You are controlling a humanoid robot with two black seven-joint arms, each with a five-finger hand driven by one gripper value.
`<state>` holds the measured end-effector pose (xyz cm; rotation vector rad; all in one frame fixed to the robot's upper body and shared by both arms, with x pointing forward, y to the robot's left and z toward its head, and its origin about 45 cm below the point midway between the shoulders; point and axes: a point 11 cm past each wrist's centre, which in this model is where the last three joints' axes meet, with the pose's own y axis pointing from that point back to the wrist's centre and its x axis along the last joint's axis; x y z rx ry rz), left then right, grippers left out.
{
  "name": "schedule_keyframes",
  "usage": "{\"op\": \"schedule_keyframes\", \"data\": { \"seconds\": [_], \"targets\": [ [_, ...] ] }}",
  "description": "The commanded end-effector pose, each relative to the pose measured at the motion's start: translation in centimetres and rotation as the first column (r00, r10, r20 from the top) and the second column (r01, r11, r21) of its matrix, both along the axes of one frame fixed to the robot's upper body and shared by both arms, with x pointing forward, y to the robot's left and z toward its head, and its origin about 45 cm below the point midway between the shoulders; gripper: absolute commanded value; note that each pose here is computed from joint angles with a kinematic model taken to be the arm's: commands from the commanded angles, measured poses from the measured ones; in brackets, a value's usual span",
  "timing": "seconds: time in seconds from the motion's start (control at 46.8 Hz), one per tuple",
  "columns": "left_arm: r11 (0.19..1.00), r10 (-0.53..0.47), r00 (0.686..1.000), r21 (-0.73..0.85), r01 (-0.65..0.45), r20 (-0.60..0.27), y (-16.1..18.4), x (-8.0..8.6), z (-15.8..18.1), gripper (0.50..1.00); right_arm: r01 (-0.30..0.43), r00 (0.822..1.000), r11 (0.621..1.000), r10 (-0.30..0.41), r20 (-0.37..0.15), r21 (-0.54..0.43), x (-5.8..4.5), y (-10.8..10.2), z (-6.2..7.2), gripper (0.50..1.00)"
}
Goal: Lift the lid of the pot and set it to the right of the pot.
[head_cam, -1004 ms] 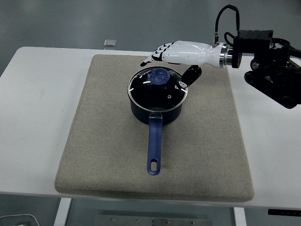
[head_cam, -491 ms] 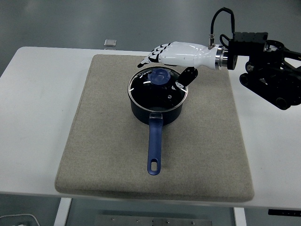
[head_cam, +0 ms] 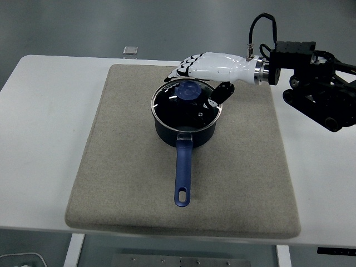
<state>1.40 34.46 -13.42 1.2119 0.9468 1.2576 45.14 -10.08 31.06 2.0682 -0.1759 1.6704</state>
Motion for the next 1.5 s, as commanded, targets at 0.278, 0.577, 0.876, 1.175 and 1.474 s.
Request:
{"op": "schedule_keyframes", "data": {
  "seconds": [0.278, 0.577, 0.876, 1.175, 1.474],
  "targets": [
    [1.000, -0.001, 1.000, 0.000, 0.001, 0.000, 0.0, 0.0, 0.0, 1.000, 0.008, 1.000, 1.000, -0.008, 0.003, -0.001, 0.2, -0.1, -0.2, 0.928],
    [1.000, 0.001, 1.000, 0.000, -0.001, 0.000, 0.0, 0.0, 0.0, 1.000, 0.009, 1.000, 1.000, -0.009, 0.006, -0.001, 0.3, -0.1, -0.1, 0.924],
    [1.000, 0.001, 1.000, 0.000, -0.001, 0.000, 0.0, 0.0, 0.0, 1.000, 0.008, 1.000, 1.000, -0.008, -0.001, -0.018, 0.1, -0.2, -0.6, 0.915],
    [1.000, -0.001, 1.000, 0.000, 0.001, 0.000, 0.0, 0.0, 0.0, 1.000, 0.009, 1.000, 1.000, -0.009, -0.007, -0.019, 0.1, -0.3, -0.8, 0.915],
    [1.000, -0.001, 1.000, 0.000, 0.001, 0.000, 0.0, 0.0, 0.0, 1.000, 0.019, 1.000, 1.000, -0.019, -0.018, -0.019, 0.2, -0.5, -1.1, 0.930]
  ]
}}
